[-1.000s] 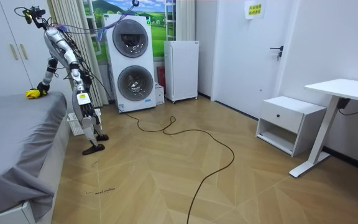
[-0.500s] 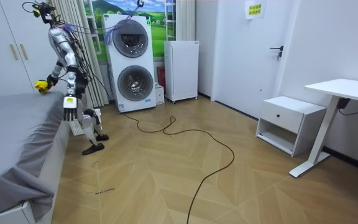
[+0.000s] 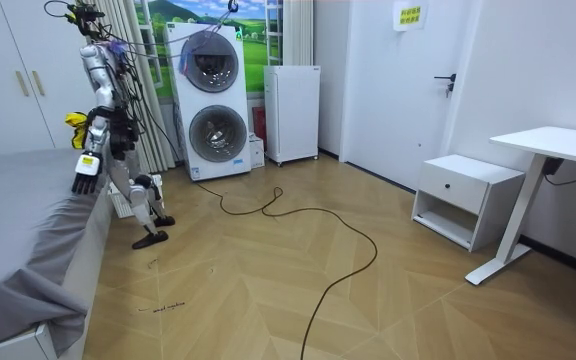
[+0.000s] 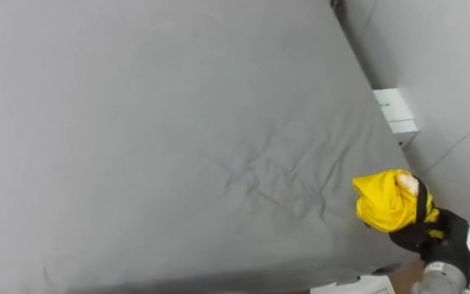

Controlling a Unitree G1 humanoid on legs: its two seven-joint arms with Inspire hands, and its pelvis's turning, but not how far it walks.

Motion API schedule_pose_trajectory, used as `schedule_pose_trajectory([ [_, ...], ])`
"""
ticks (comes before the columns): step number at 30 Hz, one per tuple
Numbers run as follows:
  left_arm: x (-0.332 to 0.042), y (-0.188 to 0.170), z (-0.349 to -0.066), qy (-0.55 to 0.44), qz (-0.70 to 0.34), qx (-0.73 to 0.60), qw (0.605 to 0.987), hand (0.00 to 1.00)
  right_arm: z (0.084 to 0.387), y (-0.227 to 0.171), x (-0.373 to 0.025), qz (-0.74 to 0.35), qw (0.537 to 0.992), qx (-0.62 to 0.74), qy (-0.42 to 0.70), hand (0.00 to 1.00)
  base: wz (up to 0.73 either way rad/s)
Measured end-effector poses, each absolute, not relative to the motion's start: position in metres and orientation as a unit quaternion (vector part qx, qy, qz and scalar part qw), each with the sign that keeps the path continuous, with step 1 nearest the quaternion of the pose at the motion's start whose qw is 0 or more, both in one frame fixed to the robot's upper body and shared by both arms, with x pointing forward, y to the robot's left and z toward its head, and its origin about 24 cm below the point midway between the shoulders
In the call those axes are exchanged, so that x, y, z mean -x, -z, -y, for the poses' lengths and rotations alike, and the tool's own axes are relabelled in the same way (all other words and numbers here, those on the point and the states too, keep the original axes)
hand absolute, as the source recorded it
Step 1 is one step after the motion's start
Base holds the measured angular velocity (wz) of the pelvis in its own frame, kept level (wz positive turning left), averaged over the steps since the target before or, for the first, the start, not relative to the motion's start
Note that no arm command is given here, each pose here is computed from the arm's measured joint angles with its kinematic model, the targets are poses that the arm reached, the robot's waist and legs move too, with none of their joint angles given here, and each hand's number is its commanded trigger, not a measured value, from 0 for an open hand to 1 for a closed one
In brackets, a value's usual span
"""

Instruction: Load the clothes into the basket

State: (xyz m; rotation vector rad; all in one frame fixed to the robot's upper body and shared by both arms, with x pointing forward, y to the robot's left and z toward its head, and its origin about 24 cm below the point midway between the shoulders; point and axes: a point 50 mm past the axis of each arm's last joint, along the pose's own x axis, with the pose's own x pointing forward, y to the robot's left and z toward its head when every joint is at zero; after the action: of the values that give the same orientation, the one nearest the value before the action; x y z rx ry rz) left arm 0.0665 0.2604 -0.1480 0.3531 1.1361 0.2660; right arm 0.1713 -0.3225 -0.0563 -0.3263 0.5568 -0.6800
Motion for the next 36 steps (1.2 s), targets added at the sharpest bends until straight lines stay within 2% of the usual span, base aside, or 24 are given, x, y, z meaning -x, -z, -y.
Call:
schedule_pose_trajectory([
  [6, -0.057, 0.150, -0.262, -0.127, -0.550, -0.168, 0.808, 0.00, 0.326, 0.058, -0.156, -0.277, 0.884, 0.185, 0.327, 1.00, -0.26],
  [15, -0.036, 0.152, -0.265, -0.133, -0.594, -0.171, 0.775, 0.00, 0.313, 0.073, -0.140, -0.306, 0.883, 0.171, 0.311, 1.00, -0.28],
  [23, -0.025, 0.154, -0.267, -0.126, -0.623, -0.185, 0.749, 0.00, 0.320, 0.099, -0.098, -0.393, 0.845, 0.152, 0.330, 1.00, -0.20],
  [29, -0.022, 0.156, -0.263, -0.115, -0.630, -0.190, 0.744, 0.00, 0.329, 0.100, -0.095, -0.399, 0.833, 0.135, 0.359, 1.00, -0.28],
  [36, -0.028, 0.159, -0.259, -0.114, -0.630, -0.177, 0.747, 0.00, 0.338, 0.091, -0.122, -0.373, 0.839, 0.136, 0.372, 1.00, -0.15],
])
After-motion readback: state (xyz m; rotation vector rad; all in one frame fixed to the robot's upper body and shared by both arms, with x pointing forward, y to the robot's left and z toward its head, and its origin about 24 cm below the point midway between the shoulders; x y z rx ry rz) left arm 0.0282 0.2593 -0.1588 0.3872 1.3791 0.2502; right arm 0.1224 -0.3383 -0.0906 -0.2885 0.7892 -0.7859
